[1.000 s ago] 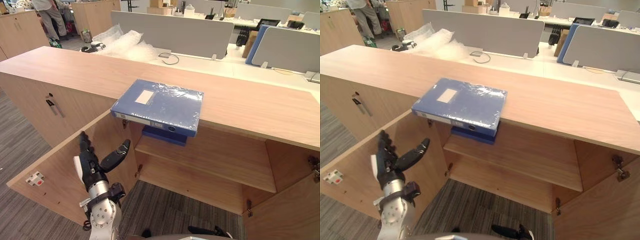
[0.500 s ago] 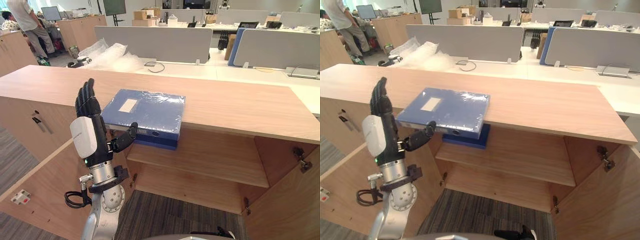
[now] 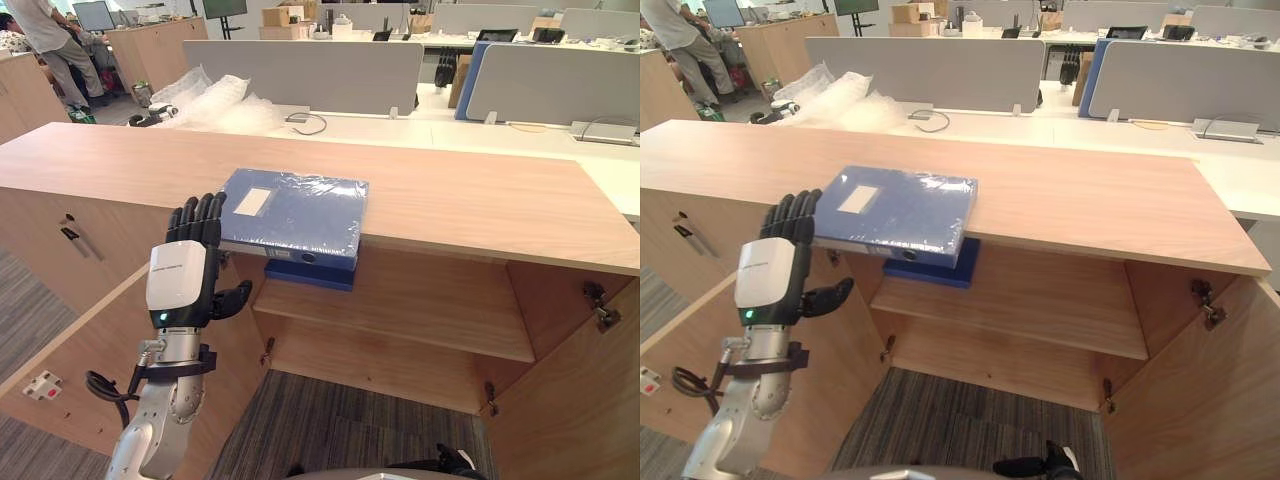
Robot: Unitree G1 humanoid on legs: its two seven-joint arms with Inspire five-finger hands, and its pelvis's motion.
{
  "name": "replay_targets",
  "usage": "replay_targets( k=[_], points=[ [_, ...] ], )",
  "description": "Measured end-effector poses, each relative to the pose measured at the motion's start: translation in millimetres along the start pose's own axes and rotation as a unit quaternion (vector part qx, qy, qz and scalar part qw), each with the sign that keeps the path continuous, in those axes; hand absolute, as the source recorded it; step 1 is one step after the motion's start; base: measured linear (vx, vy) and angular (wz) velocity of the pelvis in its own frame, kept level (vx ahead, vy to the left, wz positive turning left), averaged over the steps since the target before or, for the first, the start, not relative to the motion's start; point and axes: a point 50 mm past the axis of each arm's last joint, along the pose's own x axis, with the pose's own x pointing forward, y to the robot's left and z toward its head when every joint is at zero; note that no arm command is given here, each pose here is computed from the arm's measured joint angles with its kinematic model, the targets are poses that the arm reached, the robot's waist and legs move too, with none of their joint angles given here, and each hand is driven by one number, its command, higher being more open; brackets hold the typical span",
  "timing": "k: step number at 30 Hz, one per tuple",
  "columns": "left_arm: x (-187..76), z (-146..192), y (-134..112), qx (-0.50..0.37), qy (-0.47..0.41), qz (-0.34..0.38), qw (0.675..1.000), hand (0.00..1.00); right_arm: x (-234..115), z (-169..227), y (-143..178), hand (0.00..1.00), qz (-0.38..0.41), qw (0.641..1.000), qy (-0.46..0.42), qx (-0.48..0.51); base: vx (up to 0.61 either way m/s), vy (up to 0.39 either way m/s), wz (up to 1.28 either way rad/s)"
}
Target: Walk over to the cabinet, pick up the folder, carry it to the office cabinet, place the folder inside the office cabinet, then close the office cabinet door
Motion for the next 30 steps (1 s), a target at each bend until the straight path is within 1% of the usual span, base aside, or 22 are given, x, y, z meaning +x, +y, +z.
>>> replay_targets(
  k=[7,14,18,20,26,28,30],
  points=[
    [3,-8,8,0.021,0.0,0.006,1.0,1.0,0,-1,-1,1.0,0.001,1.0,0.002,-0.001,-0.02,0.007,0.01],
    [6,-11,8,0.029,-0.005,0.002,1.0,1.0,0,0,1,1.0,0.004,1.0,-0.001,-0.01,0.0,0.0,0.0],
    [14,-10,10,0.035,-0.018,0.008,0.999,1.0,1,7,-2,1.0,0.002,0.999,-0.013,-0.046,-0.02,0.004,-0.01],
    [18,-8,10,0.033,-0.022,0.013,0.999,1.0,1,7,-4,1.0,0.001,0.999,-0.014,-0.048,-0.05,0.008,-0.02],
    [26,-9,4,0.033,-0.022,0.011,0.999,1.0,1,6,-7,1.0,-0.002,0.998,-0.014,-0.059,-0.03,0.004,-0.01],
    [30,-10,2,0.035,-0.02,0.011,0.999,1.0,1,5,-7,1.0,0.0,0.996,-0.016,-0.086,-0.02,0.015,-0.04],
    [36,-9,0,0.036,-0.024,0.011,0.999,1.0,1,3,-8,1.0,0.0,0.996,-0.012,-0.088,-0.01,0.015,-0.04]
  ],
)
